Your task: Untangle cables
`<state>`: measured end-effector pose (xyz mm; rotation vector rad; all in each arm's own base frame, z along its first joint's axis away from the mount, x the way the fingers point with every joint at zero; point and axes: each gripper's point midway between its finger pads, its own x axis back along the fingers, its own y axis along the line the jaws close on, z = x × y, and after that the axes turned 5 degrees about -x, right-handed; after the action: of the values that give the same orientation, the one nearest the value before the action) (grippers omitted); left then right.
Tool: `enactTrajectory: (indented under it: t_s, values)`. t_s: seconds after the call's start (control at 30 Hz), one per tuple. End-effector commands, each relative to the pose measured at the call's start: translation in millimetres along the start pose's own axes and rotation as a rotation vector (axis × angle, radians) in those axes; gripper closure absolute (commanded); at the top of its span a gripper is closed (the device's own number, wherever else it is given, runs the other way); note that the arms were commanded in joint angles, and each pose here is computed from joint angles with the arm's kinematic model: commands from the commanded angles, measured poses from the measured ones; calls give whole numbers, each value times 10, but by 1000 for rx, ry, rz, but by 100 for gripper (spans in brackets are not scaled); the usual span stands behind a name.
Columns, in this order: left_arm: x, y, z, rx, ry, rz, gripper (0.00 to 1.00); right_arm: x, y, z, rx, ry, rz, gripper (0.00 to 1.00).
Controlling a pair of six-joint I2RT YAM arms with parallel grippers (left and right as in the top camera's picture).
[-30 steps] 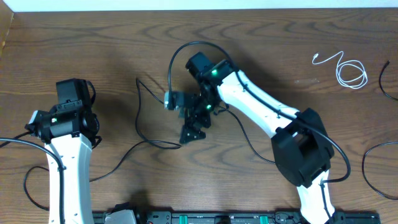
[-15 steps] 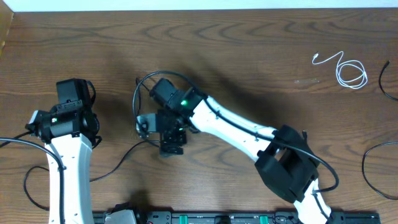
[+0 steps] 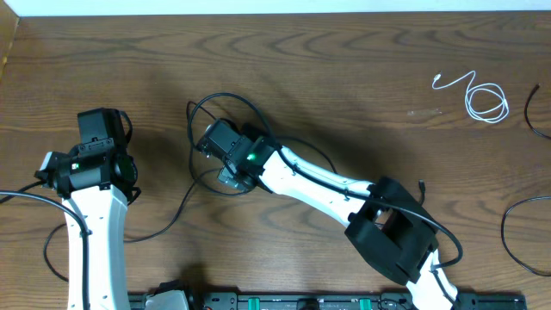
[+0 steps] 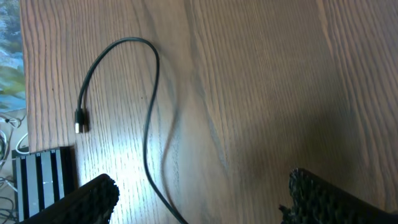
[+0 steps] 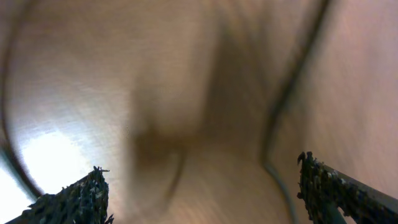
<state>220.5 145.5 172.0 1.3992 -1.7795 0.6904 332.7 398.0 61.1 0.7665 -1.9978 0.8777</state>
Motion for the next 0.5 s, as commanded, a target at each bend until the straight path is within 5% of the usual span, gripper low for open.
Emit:
enactTrajectory:
  t_s: [0.0, 0.47]
  values:
    - [5, 21, -52, 23, -22, -7, 11, 58, -182, -14, -48, -5, 162, 5]
    - [5, 24, -50, 22, -21, -8, 11, -135, -379, -397, -200, -180, 27, 2]
